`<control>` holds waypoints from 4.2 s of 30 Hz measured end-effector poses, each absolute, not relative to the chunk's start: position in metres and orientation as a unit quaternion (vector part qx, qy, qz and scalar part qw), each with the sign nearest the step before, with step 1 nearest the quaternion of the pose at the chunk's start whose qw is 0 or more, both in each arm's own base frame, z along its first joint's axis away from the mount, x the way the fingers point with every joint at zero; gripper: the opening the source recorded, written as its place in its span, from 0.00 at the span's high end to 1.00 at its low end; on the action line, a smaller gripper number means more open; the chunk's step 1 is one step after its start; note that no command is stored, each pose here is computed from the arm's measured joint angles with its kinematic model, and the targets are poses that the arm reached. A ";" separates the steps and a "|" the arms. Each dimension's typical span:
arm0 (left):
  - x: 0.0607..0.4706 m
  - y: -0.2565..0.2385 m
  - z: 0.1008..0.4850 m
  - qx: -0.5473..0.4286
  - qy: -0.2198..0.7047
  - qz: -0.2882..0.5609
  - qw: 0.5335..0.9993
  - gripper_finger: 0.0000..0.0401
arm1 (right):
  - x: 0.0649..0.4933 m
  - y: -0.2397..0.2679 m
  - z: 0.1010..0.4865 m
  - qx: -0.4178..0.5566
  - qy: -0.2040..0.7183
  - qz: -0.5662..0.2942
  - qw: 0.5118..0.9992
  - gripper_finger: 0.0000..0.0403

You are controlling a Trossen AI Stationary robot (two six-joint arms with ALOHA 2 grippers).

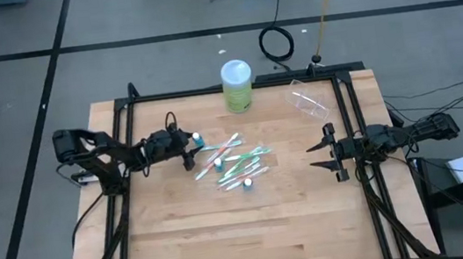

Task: Pick & Place toothbrushing station
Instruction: Put the blue mouthwash bottle into the transparent organizer

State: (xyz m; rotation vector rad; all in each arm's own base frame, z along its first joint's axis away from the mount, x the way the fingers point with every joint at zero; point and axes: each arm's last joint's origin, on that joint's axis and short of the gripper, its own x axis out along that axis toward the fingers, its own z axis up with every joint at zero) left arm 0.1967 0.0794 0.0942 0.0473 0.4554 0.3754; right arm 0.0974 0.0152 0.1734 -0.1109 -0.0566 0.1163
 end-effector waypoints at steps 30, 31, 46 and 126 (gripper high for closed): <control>0.231 0.081 0.138 -0.066 0.107 0.126 0.984 0.75 | 0.097 0.015 0.173 -0.055 -0.028 0.058 0.996 0.53; 0.236 0.080 0.143 -0.065 0.105 0.119 0.985 0.75 | 0.097 0.015 0.173 -0.055 -0.028 0.058 0.996 0.53; 0.315 0.051 0.224 0.008 0.124 0.028 0.992 0.75 | 0.096 0.014 0.189 0.064 -0.101 0.051 0.992 0.53; 0.422 0.031 0.192 0.034 0.224 -0.037 0.973 0.73 | 0.250 0.017 0.220 0.046 0.188 -0.131 0.972 0.77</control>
